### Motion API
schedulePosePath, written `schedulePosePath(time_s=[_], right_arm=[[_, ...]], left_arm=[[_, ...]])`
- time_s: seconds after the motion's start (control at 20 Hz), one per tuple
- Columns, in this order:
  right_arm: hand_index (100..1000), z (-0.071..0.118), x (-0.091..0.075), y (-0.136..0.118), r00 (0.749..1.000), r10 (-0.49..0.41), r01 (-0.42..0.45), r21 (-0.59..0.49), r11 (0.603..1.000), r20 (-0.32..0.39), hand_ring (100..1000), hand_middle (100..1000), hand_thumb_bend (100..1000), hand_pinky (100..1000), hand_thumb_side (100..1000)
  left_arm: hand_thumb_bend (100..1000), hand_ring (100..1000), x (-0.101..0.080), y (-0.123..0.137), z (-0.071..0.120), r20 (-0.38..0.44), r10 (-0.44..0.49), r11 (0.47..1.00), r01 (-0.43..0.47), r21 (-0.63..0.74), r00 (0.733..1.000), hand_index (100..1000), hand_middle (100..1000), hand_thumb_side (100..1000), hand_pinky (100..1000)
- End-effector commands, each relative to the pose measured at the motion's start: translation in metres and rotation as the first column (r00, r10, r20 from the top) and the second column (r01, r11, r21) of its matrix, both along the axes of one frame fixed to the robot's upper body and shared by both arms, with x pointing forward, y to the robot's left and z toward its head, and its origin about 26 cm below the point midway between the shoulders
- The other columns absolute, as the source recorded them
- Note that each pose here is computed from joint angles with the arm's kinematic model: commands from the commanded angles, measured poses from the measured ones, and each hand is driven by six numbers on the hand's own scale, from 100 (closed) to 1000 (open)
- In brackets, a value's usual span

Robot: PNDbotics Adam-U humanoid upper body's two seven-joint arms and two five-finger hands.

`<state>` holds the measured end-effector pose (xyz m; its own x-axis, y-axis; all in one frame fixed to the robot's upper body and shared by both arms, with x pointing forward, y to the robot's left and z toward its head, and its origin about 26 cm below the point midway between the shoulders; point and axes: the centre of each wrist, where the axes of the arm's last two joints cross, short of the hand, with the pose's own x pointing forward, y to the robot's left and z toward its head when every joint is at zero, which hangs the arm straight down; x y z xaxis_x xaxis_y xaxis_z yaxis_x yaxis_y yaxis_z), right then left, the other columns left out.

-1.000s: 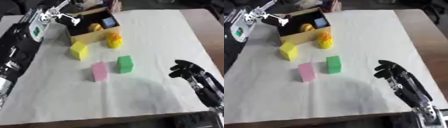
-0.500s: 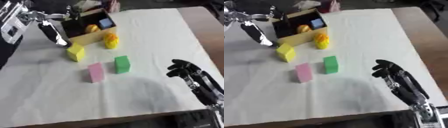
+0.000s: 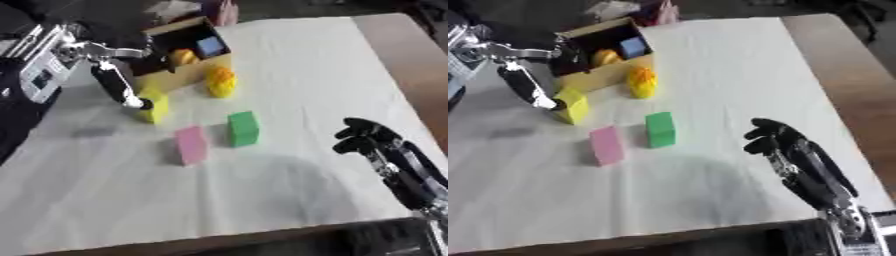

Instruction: Pick up objects on the table and place them in the box.

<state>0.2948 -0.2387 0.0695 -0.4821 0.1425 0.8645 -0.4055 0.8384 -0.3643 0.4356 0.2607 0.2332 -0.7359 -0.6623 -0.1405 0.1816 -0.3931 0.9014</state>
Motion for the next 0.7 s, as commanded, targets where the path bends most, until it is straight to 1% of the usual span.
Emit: schedulePosePath(time_s=[0.05, 0.2, 0.4, 0.5, 0.7], right_arm=[[866, 0.010, 0.001, -0.002, 0.999, 0.001, -0.001, -0.014, 1.000, 0.037, 658, 681, 100, 694, 675], [866, 0.010, 0.001, -0.002, 0.999, 0.001, 0.000, -0.013, 1.000, 0.037, 658, 681, 100, 694, 674], [866, 0.010, 0.001, -0.002, 0.999, 0.002, -0.001, -0.014, 1.000, 0.036, 658, 681, 100, 694, 677], [866, 0.010, 0.001, -0.002, 0.999, 0.001, -0.001, -0.013, 1.000, 0.036, 658, 681, 100, 694, 677], [866, 0.010, 0.002, -0.001, 0.999, 0.002, -0.002, -0.013, 1.000, 0.037, 658, 681, 100, 694, 677]], left_arm=[[519, 780, 0.002, 0.003, 0.005, -0.022, -0.063, 0.986, 0.065, 0.153, 0.998, 868, 782, 341, 791], [542, 786, 0.004, 0.007, -0.001, -0.032, -0.041, 0.980, 0.046, 0.191, 0.999, 873, 787, 348, 795], [533, 785, 0.008, 0.014, -0.008, -0.042, -0.013, 0.978, 0.021, 0.208, 0.999, 872, 787, 346, 795], [521, 784, 0.009, 0.016, -0.009, -0.034, -0.004, 0.980, 0.011, 0.198, 0.999, 872, 786, 343, 794], [532, 789, 0.011, 0.017, -0.013, -0.009, 0.006, 0.981, -0.004, 0.195, 1.000, 876, 793, 351, 794]])
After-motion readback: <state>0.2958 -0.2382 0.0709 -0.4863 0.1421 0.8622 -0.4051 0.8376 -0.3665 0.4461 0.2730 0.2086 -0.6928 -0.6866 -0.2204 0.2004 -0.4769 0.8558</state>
